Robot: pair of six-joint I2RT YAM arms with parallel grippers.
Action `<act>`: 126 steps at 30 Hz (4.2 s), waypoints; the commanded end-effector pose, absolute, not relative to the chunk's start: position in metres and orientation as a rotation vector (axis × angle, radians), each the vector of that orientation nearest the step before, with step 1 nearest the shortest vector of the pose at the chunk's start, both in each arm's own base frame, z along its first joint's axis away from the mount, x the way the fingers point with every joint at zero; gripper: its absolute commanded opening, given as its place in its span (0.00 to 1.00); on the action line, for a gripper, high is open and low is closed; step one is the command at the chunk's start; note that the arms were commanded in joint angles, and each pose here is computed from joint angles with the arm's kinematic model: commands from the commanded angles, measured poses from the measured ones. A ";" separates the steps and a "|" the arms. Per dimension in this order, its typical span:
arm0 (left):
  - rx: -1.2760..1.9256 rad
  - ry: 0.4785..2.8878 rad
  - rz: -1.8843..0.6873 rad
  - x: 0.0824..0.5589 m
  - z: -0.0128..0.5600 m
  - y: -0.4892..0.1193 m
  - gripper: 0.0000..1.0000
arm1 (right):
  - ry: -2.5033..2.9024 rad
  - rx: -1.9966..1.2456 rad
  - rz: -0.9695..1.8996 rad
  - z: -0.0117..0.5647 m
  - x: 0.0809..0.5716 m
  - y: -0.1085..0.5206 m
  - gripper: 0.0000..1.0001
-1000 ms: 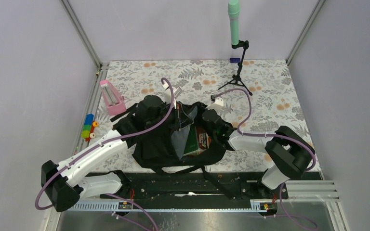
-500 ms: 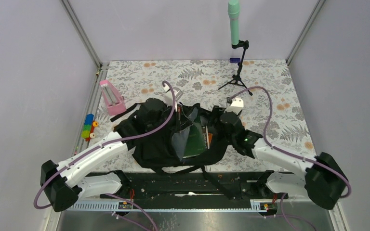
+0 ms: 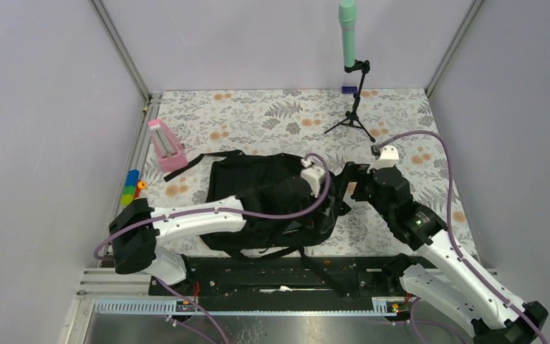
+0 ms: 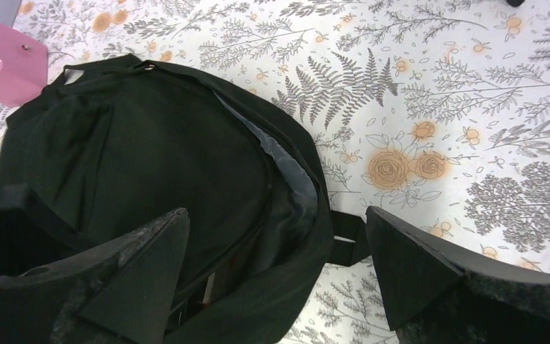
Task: Pack the student bag
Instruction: Zip the student bag at the center of the board.
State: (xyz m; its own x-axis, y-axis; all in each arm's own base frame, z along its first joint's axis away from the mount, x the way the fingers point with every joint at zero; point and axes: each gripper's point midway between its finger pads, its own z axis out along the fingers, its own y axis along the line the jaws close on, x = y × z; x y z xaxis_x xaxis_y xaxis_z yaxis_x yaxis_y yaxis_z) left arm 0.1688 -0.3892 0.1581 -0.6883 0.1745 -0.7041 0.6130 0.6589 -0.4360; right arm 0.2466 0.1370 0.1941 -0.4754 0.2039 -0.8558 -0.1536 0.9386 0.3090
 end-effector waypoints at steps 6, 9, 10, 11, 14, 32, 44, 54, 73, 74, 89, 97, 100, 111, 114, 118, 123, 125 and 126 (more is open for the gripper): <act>0.673 2.039 -0.760 0.156 0.244 -0.379 0.99 | 2.039 -0.066 0.360 0.250 0.242 0.129 1.00; 0.669 1.981 -0.714 0.157 0.272 -0.344 0.99 | 2.019 -0.088 0.405 0.265 0.247 0.140 1.00; 0.663 1.974 -0.703 0.159 0.278 -0.332 0.99 | 2.017 -0.098 0.425 0.268 0.248 0.144 0.99; 0.651 1.978 -0.687 0.163 0.282 -0.320 0.99 | 2.020 -0.108 0.450 0.271 0.248 0.150 0.98; 0.589 2.021 -0.646 0.185 0.282 -0.282 0.99 | 2.029 -0.176 0.537 0.280 0.249 0.170 0.90; 0.476 2.295 -0.315 0.338 0.202 -0.221 0.99 | 2.102 -0.118 0.529 0.245 0.335 0.274 0.82; 0.503 2.406 -0.319 0.325 0.162 -0.221 0.65 | 2.153 0.075 0.550 0.205 0.362 0.331 0.76; 0.441 2.516 -0.349 0.306 0.143 -0.218 0.21 | 2.147 0.339 0.636 0.175 0.367 0.347 0.72; 0.310 2.449 -0.364 0.295 0.150 -0.204 0.00 | 2.123 0.510 0.747 0.170 0.365 0.363 0.61; 0.311 2.450 -0.364 0.295 0.150 -0.204 0.00 | 2.118 0.515 0.748 0.172 0.365 0.363 0.62; 0.310 2.491 -0.304 0.296 0.142 -0.198 0.00 | 1.971 0.586 0.814 0.213 0.364 0.353 0.61; 0.310 2.480 -0.318 0.295 0.144 -0.200 0.00 | 1.992 0.602 0.877 0.205 0.361 0.372 0.63; 0.308 2.474 -0.314 0.295 0.146 -0.199 0.00 | 2.010 0.615 0.902 0.197 0.361 0.380 0.63; 0.307 2.470 -0.301 0.296 0.146 -0.196 0.00 | 2.048 0.710 0.905 0.158 0.362 0.386 0.66; 0.307 2.476 -0.290 0.295 0.144 -0.195 0.00 | 2.051 0.718 0.886 0.150 0.365 0.386 0.67; 0.310 2.473 -0.289 0.295 0.145 -0.194 0.00 | 2.055 0.717 0.862 0.144 0.369 0.387 0.66; 0.313 2.478 -0.300 0.293 0.144 -0.195 0.00 | 2.074 0.713 0.780 0.130 0.372 0.383 0.60; 0.317 2.481 -0.308 0.293 0.143 -0.197 0.00 | 2.089 0.705 0.746 0.125 0.373 0.382 0.57; 0.317 2.483 -0.306 0.293 0.143 -0.196 0.00 | 2.091 0.707 0.735 0.123 0.374 0.380 0.54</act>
